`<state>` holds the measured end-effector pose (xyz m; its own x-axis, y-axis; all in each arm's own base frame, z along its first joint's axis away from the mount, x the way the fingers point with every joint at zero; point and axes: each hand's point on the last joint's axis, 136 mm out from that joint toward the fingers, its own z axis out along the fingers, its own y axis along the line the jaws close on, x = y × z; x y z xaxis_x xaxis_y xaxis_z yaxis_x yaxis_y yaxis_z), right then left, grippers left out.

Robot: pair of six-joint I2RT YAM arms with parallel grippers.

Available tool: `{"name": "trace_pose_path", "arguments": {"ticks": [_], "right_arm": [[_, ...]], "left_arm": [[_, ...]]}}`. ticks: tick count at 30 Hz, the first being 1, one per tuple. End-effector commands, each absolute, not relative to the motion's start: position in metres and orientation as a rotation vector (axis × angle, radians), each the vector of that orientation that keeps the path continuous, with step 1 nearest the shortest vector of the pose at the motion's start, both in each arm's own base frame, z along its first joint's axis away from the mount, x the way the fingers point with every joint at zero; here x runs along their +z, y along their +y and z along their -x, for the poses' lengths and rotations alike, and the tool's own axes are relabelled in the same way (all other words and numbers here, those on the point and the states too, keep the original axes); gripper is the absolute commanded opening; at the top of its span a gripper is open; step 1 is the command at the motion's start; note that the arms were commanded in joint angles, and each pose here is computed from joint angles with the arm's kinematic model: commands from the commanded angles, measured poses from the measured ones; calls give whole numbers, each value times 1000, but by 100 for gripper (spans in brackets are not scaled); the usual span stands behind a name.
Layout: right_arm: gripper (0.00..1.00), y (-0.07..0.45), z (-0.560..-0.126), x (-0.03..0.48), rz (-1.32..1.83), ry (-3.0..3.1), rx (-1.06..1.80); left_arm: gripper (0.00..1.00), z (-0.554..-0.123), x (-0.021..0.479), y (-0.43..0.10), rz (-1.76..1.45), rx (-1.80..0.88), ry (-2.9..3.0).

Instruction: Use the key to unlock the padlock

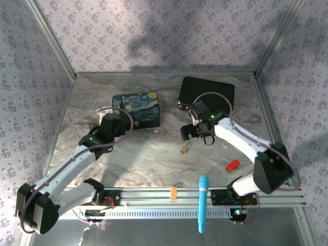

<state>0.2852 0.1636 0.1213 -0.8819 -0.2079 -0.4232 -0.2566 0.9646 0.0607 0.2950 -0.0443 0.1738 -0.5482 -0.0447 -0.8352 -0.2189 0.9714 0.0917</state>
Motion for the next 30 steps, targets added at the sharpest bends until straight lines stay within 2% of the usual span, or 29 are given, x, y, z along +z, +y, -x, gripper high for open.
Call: {"name": "trace_pose_path", "arguments": {"ticks": [1, 5, 9, 13, 15, 21, 26, 30], "right_arm": [[99, 131, -311, 155, 268, 2449, -32], [99, 96, -326, 178, 197, 2244, -121], [99, 46, -335, 171, 79, 2114, -180], [98, -12, -343, 156, -135, 2069, -222], [99, -27, -349, 155, -175, 1968, -230], [98, -40, -359, 128, -160, 1912, -214], [98, -54, -371, 102, -246, 1930, -131], [98, -40, -381, 94, -155, 1968, -114]], "left_arm": [[100, -305, 183, -33, 252, 201, 1977], [100, -305, 175, -9, 218, 351, 1870], [100, -314, 165, 20, 270, 476, 1875], [100, -330, 137, 33, 258, 511, 1941], [100, -340, 121, 39, 273, 441, 1943], [100, -365, 122, 39, 293, 218, 1885], [100, -381, 109, 41, 251, 187, 1876], [100, -391, 91, 35, 207, 160, 1929]]}}
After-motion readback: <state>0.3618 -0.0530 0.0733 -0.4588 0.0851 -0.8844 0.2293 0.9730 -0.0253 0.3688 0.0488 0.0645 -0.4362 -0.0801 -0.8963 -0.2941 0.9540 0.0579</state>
